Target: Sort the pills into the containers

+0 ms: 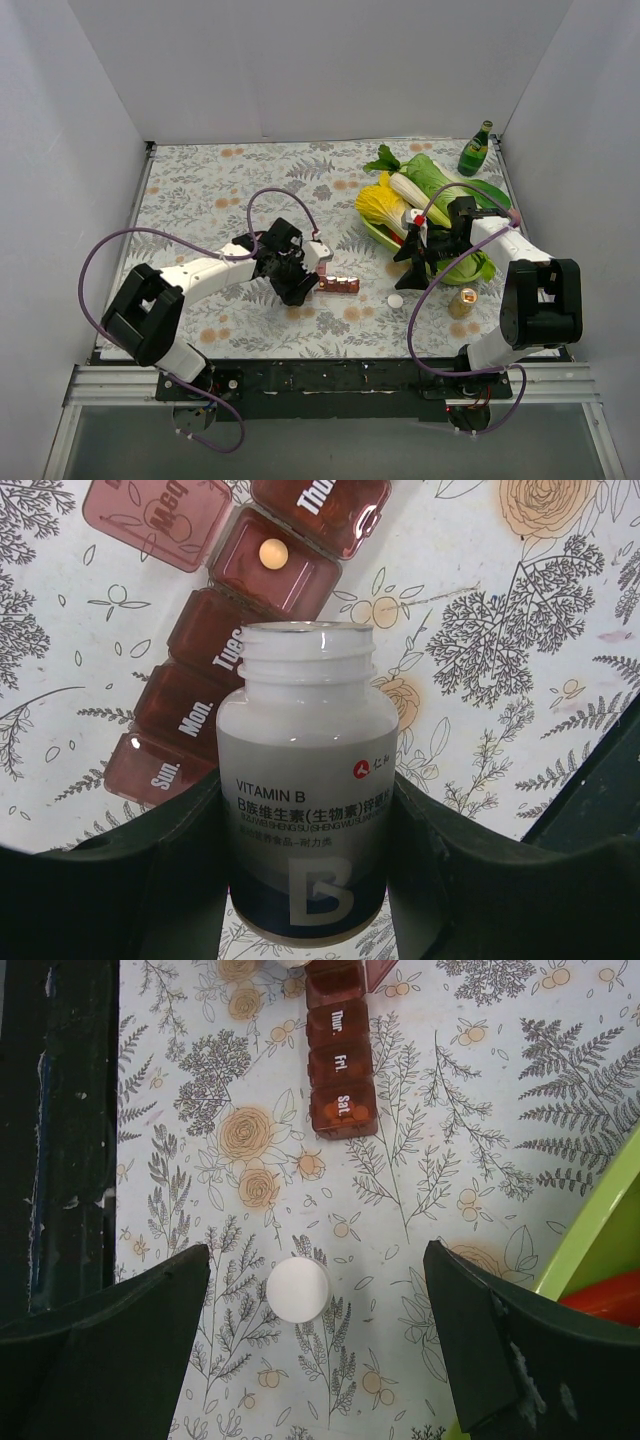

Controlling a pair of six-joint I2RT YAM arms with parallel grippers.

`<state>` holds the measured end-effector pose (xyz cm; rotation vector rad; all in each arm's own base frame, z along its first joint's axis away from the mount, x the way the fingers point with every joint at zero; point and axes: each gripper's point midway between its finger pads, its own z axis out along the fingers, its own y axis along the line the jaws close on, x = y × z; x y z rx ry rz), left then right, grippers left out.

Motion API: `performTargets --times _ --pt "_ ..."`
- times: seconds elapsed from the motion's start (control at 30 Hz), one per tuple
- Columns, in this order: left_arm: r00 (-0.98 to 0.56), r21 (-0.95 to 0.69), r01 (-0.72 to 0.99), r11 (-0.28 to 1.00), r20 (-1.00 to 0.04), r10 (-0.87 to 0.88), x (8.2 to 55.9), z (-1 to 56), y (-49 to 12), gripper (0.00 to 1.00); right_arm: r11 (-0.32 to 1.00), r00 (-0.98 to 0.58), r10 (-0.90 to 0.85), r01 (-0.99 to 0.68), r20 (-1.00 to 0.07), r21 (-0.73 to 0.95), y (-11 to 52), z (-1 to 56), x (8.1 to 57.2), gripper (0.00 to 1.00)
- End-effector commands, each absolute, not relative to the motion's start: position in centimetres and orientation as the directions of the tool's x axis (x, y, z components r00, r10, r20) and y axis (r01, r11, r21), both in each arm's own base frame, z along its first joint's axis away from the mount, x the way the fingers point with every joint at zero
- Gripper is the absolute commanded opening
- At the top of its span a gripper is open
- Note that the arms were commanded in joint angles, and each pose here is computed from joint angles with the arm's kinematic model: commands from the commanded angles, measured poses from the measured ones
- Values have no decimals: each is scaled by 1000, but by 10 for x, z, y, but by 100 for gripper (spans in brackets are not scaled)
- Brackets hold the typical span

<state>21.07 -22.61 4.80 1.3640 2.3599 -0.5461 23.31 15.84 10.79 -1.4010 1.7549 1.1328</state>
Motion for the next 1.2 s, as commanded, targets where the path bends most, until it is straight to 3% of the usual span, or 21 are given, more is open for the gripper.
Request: performTargets --times 0.0,1.17 --pt "-455 -119 880 460 -494 741 219 61 -232 0 61 -192 -410 -981 -892 183 160 129 241 96" --pt "-495 -83 859 504 -381 781 226 60 -238 0 61 -200 -401 -979 -894 192 158 129 240 96"
